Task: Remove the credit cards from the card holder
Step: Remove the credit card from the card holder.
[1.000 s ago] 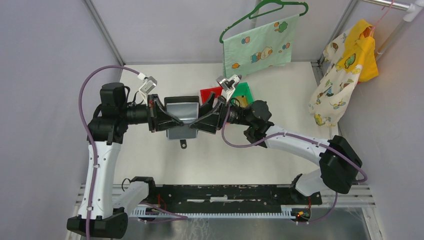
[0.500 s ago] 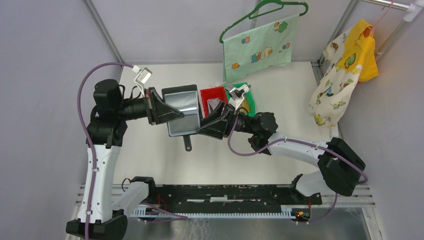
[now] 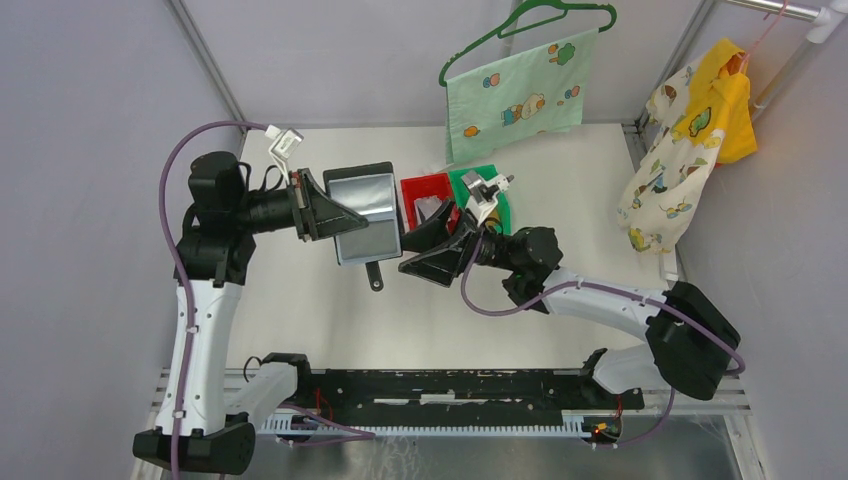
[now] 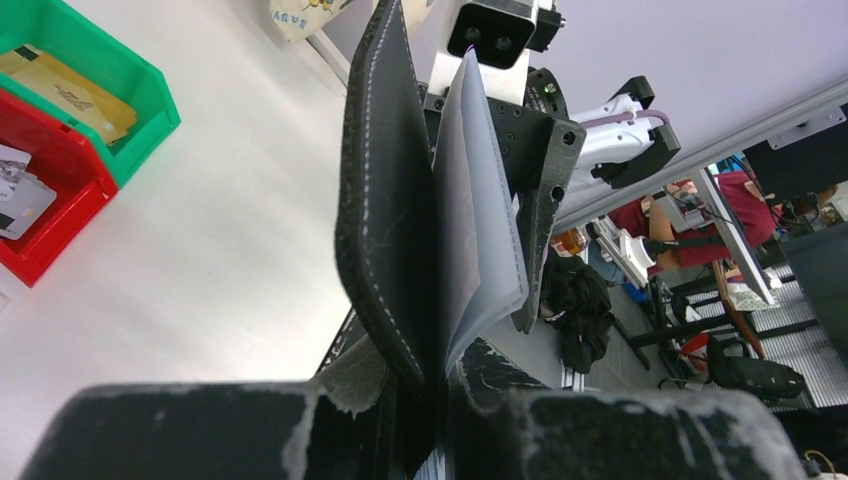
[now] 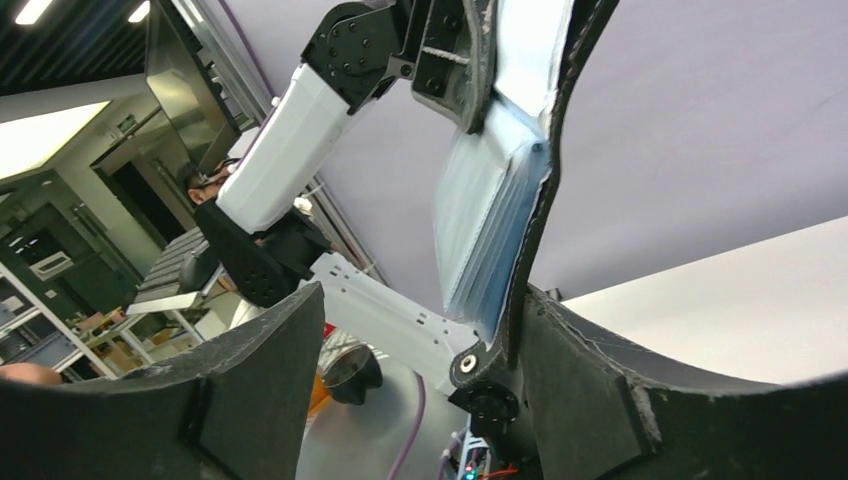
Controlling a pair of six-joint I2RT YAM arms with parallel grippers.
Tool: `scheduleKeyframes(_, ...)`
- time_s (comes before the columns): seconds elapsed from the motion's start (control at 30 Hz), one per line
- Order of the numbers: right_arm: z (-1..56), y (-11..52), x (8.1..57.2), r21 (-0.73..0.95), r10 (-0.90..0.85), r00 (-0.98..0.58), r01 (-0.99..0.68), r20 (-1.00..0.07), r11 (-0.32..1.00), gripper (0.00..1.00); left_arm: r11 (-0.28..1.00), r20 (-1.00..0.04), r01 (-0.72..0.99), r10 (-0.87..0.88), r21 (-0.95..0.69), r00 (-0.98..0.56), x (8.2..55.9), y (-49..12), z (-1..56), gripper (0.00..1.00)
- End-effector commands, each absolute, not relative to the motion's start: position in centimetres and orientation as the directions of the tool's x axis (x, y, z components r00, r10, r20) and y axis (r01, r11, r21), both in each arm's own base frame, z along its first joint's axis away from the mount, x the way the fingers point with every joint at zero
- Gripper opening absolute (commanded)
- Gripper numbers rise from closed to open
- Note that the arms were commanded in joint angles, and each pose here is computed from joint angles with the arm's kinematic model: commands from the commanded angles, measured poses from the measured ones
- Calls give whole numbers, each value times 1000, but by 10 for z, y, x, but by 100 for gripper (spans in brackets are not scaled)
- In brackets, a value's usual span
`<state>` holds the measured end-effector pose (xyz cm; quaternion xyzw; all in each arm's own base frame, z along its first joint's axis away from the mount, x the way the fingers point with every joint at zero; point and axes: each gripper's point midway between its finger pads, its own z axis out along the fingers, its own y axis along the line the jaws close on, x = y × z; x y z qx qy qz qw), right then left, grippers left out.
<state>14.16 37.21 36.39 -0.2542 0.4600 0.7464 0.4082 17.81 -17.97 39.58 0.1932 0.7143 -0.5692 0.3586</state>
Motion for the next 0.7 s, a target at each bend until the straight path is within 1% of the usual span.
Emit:
scheduleKeyframes(0.0,397,371,150,385,435,-469,-883,-769,-270,76,225,-761,728,-131,-647,-636,166,-181,420,2)
scheduleKeyframes(0.13,420,382,158,358,435,-457,-887,-776,-293,77,213,-758,730,-114,-650,-642,157,-181,412,2)
scheduleKeyframes(0.2,428,389,162,358,431,-460,-885,-776,-299,75,207,-757,731,-106,-651,-644,154,-181,409,2)
scheduleKeyframes(0.3,436,396,167,367,425,-476,-875,-770,-315,60,198,-758,733,-100,-650,-645,151,-181,410,2)
scheduleKeyframes(0.4,437,402,169,379,411,-493,-865,-767,-329,41,193,-759,736,-98,-649,-644,150,-181,412,2)
scheduleKeyframes(0.47,437,403,169,383,407,-497,-862,-766,-330,33,190,-753,731,-96,-656,-651,150,-181,411,2)
scheduleKeyframes(0.63,434,409,178,427,390,-515,-855,-764,-292,6,197,-757,734,-90,-650,-647,150,-181,407,2)
scheduleKeyframes(0.67,435,410,180,440,395,-524,-851,-755,-287,1,206,-763,738,-88,-643,-640,151,-181,406,5)
